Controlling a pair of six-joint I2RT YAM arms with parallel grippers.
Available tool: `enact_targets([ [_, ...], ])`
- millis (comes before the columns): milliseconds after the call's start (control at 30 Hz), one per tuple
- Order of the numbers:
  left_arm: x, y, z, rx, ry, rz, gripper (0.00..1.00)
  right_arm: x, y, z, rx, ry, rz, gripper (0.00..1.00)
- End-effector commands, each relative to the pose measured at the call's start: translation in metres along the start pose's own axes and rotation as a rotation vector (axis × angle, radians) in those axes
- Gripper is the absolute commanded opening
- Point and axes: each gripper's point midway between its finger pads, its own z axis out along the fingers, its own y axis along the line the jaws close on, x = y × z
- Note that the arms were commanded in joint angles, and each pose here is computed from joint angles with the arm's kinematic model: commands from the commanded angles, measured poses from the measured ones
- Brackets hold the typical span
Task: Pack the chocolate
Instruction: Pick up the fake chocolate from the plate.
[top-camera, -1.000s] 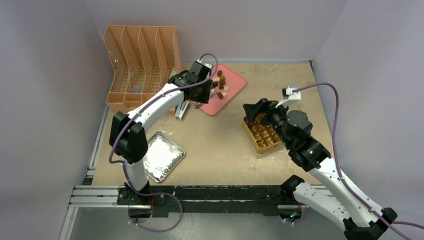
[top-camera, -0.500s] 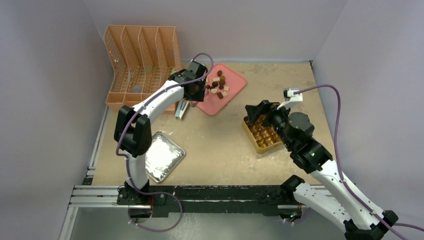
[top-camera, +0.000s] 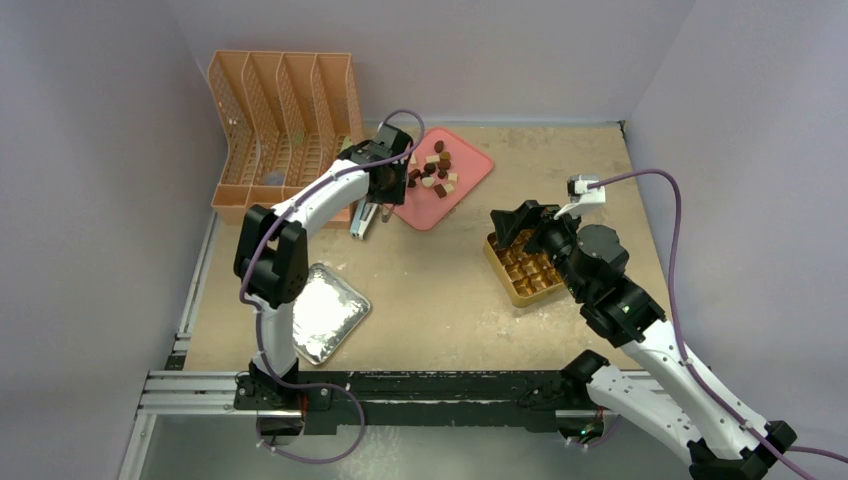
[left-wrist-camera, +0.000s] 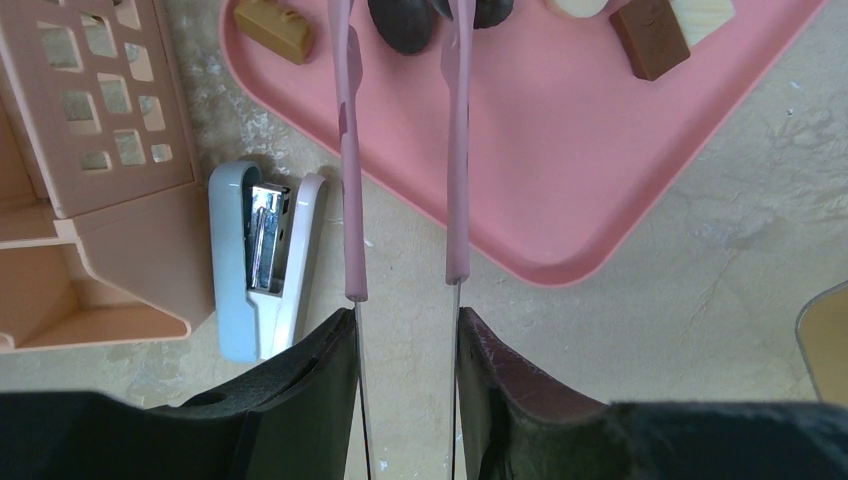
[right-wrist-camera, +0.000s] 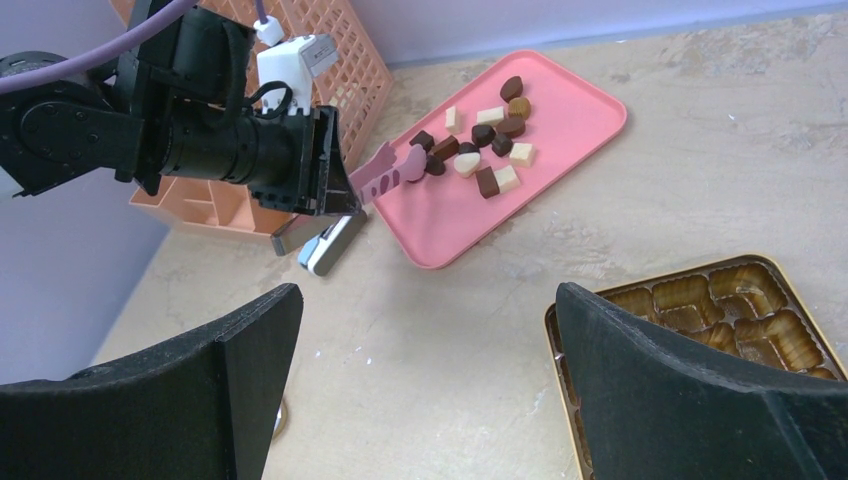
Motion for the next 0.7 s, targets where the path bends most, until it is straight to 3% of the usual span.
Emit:
enact_targets([
  [0,-0.033,0.0,-0.006,0.007,-0.089,-0.049,0.38,-0.014,0.0,-0.002,0.0,-0.055,-0.003,0.99],
  [333,-0.033,0.01,-0.014,-0.033,-0.085,-0.084,0.36,-0.015,0.0,-0.002,0.0,-0.056,-0.004,0.99],
  [667,-0.03,-0.006,-0.002,0.042,-0.06,-0.073,0.36,-0.016,0.001,-0.001,-0.001,-0.062,-0.005,0.99],
])
